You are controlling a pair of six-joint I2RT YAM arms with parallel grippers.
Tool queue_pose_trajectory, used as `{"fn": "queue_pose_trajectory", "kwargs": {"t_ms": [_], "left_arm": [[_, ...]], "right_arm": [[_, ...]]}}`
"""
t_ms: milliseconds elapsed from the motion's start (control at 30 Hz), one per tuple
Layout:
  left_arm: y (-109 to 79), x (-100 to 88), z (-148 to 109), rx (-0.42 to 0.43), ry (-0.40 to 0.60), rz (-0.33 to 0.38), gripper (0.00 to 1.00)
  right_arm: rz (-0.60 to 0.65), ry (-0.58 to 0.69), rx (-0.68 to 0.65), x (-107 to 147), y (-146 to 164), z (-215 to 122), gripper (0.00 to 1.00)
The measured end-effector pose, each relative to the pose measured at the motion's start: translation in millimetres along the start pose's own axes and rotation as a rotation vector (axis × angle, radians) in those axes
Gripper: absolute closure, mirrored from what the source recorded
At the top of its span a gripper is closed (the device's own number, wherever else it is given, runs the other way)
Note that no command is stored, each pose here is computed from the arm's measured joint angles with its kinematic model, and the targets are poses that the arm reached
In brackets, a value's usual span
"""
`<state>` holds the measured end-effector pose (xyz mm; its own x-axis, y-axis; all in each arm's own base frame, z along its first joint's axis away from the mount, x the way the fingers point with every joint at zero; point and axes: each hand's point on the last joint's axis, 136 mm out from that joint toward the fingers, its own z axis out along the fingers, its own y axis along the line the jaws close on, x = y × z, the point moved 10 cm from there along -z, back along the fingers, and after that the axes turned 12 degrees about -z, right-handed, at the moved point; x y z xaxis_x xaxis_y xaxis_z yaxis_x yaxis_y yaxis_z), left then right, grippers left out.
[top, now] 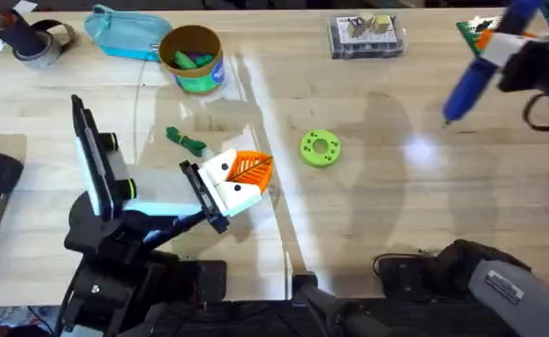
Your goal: Pick up the gripper from the table and insert it into the empty holder that is missing its gripper. Then pick up a screw, insert it into the mounting hole, and use the screwdriver to tighten it. Finally, clean up the table by picking up the vegetable and placing it into the bucket.
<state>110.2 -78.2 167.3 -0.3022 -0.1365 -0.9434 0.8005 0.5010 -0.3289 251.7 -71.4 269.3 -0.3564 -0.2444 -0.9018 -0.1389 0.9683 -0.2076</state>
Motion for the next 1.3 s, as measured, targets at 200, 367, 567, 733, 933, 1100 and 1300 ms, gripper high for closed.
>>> {"fn": "queue_pose_trajectory", "kwargs": {"t_ms": [200, 367, 567, 733, 933, 1100, 1300], "left_arm": [[0.0, 0.0, 0, 0.0, 0.0, 0.0, 0.986], [0.0, 0.0, 0, 0.0, 0.0, 0.0, 0.986], [0.0, 0.0, 0, 0.0, 0.0, 0.0, 0.986], [0.1, 0.0, 0, -0.001, 0.0, 0.0, 0.986], [0.0, 0.0, 0, -0.001, 0.0, 0.0, 0.986], [0.0, -0.1, 0, -0.001, 0.0, 0.0, 0.986], [0.0, -0.1, 0, -0.001, -0.001, 0.0, 0.986]], "right_arm": [[-0.09, -0.212, -0.29, -36, 74, 12, 0.978], [-0.18, -0.42, -0.48, -69, 129, 0, 0.978], [-0.213, -0.548, -0.644, -86, 174, -18, 0.979], [-0.238, -0.695, -0.765, -101, 206, -41, 0.979], [-0.202, -0.776, -0.881, -106, 229, -62, 0.979], [-0.146, -0.795, -0.992, -108, 248, -78, 0.979], [-0.124, -0.803, -1.095, -106, 269, -90, 0.979]]}}
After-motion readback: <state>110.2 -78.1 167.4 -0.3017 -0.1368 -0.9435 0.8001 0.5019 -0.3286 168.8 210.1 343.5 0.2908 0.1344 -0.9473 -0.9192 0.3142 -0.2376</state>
